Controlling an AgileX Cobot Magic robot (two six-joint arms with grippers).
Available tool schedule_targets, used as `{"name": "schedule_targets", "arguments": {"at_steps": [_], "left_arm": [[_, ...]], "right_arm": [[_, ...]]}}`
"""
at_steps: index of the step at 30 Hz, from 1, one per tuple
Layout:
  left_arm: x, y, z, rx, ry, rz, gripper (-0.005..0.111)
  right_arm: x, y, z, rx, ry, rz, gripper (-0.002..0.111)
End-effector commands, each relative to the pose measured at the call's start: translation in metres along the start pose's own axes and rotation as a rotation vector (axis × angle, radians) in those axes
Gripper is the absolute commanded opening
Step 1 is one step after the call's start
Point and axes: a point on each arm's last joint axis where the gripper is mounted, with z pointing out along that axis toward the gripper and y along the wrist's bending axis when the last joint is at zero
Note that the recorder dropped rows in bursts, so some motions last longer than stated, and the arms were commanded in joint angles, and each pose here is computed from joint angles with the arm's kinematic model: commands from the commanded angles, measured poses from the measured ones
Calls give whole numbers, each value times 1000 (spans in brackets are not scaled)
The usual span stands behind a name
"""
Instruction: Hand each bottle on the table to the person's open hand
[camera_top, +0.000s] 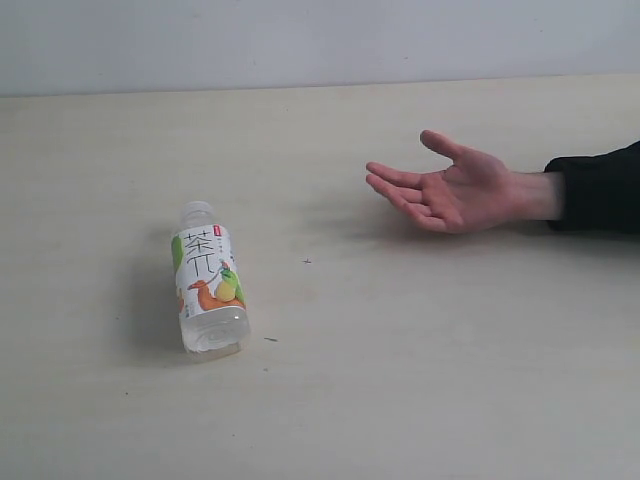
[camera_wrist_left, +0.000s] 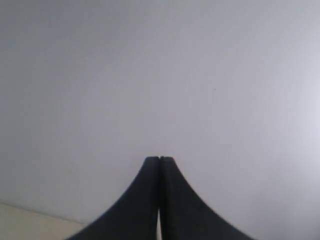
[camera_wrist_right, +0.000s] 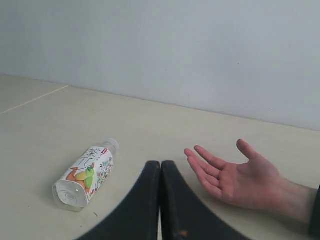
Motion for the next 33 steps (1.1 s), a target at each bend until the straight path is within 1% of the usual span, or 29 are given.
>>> {"name": "schedule_targets", "arguments": {"at_steps": [1, 4, 8, 10, 12, 14, 15, 17, 20, 22, 24, 27, 28, 29, 31, 33], "left_arm": [[-26, -14, 47, -34, 114, 111, 0], [-29, -11, 83, -134, 262, 182, 0], [-23, 4, 128, -295, 485, 301, 0], [-17, 11, 147, -367, 623, 387, 0], [-9, 15, 162, -409, 749, 462, 0], [-2, 17, 174, -425, 868, 531, 0], [2, 17, 180, -421, 905, 535, 0], [8, 12, 189, -399, 932, 499, 0], [18, 5, 195, -363, 925, 363, 0], [27, 1, 197, -350, 952, 320, 3], [39, -3, 197, -342, 1008, 300, 12], [62, -11, 196, -326, 1105, 254, 33], [70, -14, 197, -325, 1131, 223, 40], [83, -23, 198, -317, 1164, 163, 51], [99, -33, 199, -294, 1214, 123, 59], [111, -45, 202, -228, 1231, 158, 64]], "right_arm": [[0, 0, 0, -4, -15, 6, 0], [0, 0, 0, -4, -15, 6, 0], [0, 0, 0, -4, -15, 6, 0], [0, 0, 0, -4, -15, 6, 0], [0, 0, 0, -4, -15, 6, 0], [0, 0, 0, -4, -15, 6, 0], [0, 0, 0, -4, -15, 6, 0], [0, 0, 0, -4, -15, 6, 0], [0, 0, 0, -4, -15, 6, 0], [0, 0, 0, -4, -15, 6, 0], [0, 0, 0, -4, -15, 6, 0], [0, 0, 0, -4, -15, 6, 0], [0, 0, 0, -4, -15, 6, 0], [0, 0, 0, -4, -15, 6, 0], [0, 0, 0, -4, -15, 6, 0], [0, 0, 0, -4, -15, 6, 0]]}}
